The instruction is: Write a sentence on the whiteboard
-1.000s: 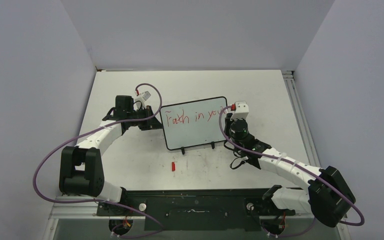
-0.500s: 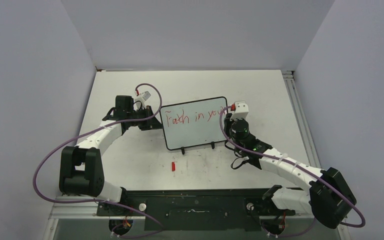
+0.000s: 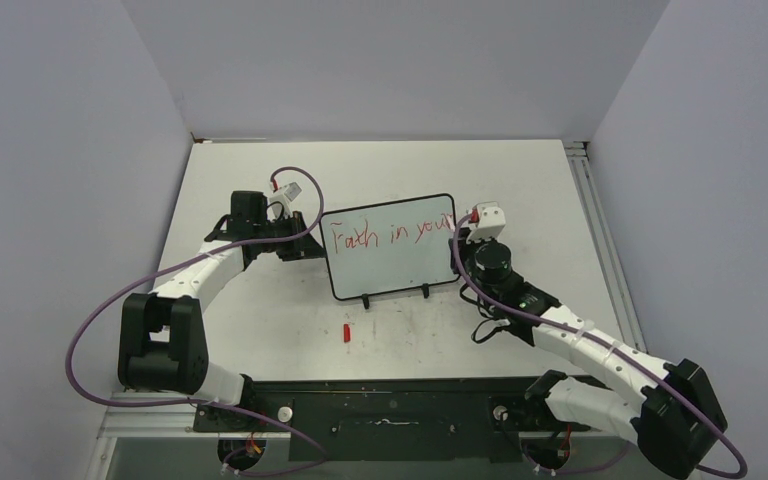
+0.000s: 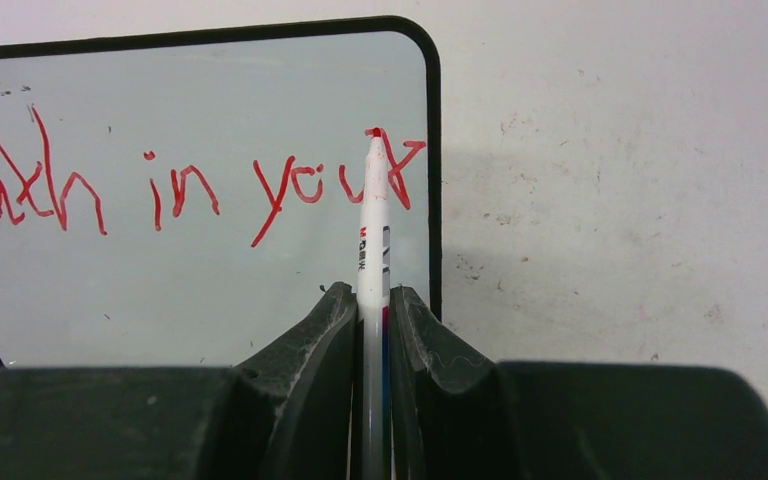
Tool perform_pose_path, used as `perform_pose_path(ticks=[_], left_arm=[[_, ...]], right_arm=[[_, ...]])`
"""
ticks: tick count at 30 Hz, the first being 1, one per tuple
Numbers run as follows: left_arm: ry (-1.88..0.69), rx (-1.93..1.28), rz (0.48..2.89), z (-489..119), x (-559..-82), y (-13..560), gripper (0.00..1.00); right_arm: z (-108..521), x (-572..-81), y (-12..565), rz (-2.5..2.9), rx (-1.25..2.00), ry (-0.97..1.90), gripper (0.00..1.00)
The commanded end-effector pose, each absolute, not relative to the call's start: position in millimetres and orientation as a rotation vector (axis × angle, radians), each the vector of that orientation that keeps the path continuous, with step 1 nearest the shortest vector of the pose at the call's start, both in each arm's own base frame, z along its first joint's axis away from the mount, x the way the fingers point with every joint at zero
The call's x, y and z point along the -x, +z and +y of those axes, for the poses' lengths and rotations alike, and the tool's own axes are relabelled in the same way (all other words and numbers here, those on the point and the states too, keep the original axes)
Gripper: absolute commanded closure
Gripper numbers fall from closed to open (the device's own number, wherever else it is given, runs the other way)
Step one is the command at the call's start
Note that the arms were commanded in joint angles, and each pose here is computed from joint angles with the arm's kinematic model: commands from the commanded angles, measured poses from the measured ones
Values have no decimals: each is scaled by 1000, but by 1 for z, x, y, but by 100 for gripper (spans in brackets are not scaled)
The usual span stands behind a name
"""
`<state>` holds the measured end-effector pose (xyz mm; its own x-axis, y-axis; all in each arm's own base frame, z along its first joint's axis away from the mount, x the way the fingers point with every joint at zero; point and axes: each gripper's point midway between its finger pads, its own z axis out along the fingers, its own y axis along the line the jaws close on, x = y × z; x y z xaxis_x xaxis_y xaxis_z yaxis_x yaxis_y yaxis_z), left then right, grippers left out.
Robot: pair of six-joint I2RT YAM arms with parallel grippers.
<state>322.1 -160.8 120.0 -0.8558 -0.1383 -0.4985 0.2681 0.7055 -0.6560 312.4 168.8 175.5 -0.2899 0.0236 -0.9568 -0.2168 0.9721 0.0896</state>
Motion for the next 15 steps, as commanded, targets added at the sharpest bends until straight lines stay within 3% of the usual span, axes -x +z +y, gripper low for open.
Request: perform_pose_path(ticks=[1, 15], left_arm=[[-1012, -125, 2321, -161, -331, 141, 95], [-1000, -112, 2326, -160, -331, 141, 95]], right_arm=[[171, -309, 201, 1803, 139, 290, 95], [177, -287, 215, 1802, 168, 380, 95]])
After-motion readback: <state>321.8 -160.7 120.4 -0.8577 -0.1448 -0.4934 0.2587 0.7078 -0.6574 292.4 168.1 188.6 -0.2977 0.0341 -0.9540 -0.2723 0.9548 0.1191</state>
